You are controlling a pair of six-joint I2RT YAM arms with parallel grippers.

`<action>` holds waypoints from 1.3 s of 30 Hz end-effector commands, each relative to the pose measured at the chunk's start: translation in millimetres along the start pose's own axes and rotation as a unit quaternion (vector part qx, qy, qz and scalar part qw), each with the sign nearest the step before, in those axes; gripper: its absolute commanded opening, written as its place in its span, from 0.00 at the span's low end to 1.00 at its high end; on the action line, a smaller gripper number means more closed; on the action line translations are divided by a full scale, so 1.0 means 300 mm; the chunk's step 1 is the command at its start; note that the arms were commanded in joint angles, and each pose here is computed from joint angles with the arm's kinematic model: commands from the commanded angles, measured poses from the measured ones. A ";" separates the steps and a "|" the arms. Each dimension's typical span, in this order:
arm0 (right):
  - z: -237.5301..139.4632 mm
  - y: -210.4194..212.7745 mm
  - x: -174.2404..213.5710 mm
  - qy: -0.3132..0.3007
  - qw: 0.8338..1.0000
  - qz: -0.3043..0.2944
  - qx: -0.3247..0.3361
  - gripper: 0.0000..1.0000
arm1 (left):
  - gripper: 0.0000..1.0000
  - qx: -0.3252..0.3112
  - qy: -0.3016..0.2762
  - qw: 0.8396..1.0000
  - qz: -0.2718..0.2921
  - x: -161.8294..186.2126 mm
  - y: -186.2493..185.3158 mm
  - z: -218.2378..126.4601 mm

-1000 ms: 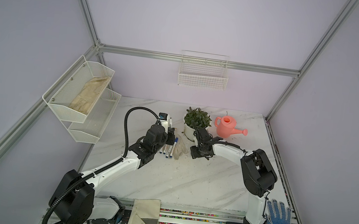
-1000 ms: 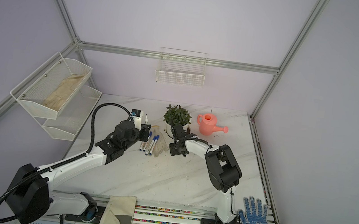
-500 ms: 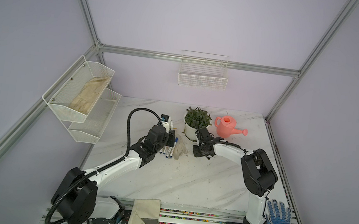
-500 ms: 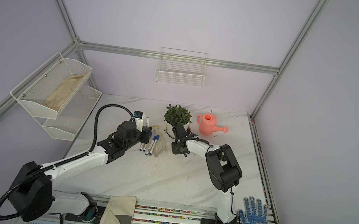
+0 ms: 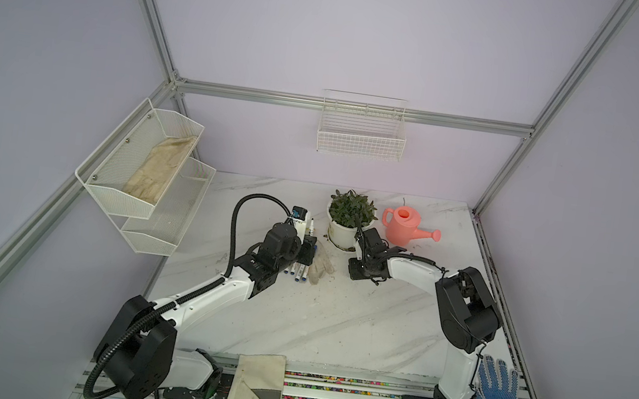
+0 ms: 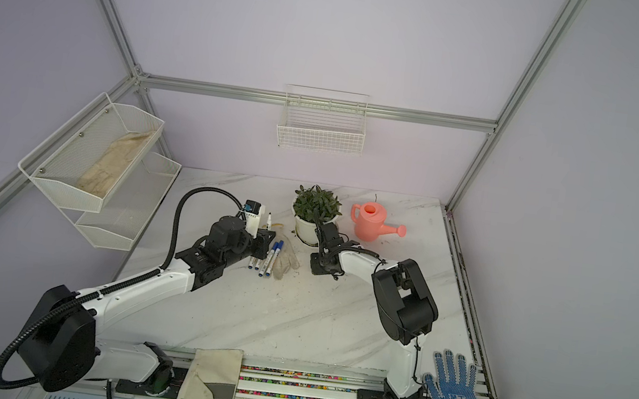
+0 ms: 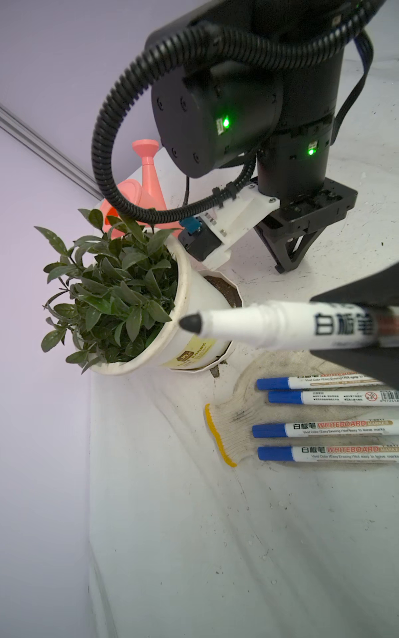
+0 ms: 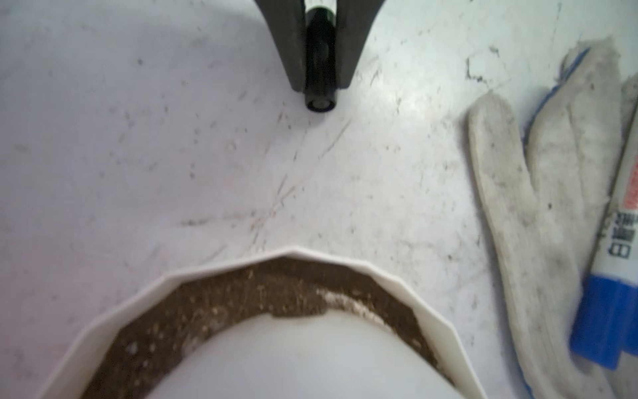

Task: Insert the pens into the pen caps
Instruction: 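Close the right gripper on the black cap and lift it, then carry the black cap over the marker tip held by the left gripper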

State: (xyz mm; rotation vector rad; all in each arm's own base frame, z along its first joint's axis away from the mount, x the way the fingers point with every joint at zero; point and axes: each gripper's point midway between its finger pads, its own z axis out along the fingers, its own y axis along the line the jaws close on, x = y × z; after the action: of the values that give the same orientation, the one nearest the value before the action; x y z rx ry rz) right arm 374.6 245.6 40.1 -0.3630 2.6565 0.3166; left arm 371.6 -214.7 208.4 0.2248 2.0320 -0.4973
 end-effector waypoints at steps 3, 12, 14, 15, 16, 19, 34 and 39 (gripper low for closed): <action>-0.331 0.099 -0.179 -0.157 0.984 -0.015 -0.084 0.00 | 0.00 0.054 -0.024 0.998 0.026 -0.081 -0.104 0.002; -0.720 0.350 -0.351 -0.304 0.901 -0.087 -0.296 0.00 | 0.00 0.122 -0.029 0.990 0.067 -0.061 -0.244 0.004; -0.736 0.391 -0.359 -0.299 0.890 -0.103 -0.329 0.00 | 0.00 0.133 -0.035 0.988 0.073 -0.063 -0.265 -0.005; -0.738 0.407 -0.361 -0.296 0.885 -0.108 -0.342 0.00 | 0.00 0.138 -0.040 0.987 0.076 -0.065 -0.274 -0.010; -0.740 0.424 -0.363 -0.293 0.881 -0.114 -0.355 0.00 | 0.00 0.144 -0.045 0.986 0.078 -0.067 -0.283 -0.016; -0.746 0.446 -0.373 -0.291 0.871 -0.117 -0.377 0.00 | 0.00 0.150 -0.051 0.984 0.080 -0.065 -0.294 -0.025; -0.779 0.395 -0.429 -0.329 0.862 -0.079 -0.377 0.00 | 0.00 0.157 -0.050 0.983 0.081 -0.058 -0.302 -0.030; -0.784 0.389 -0.445 -0.337 0.857 -0.070 -0.382 0.00 | 0.00 0.159 -0.049 0.983 0.079 -0.055 -0.303 -0.032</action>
State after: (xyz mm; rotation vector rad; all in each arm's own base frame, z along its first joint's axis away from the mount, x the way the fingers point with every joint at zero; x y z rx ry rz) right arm 362.4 318.4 310.8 -0.5692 1.7703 1.1882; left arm 341.0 -286.3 219.2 0.5270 1.9129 -0.6841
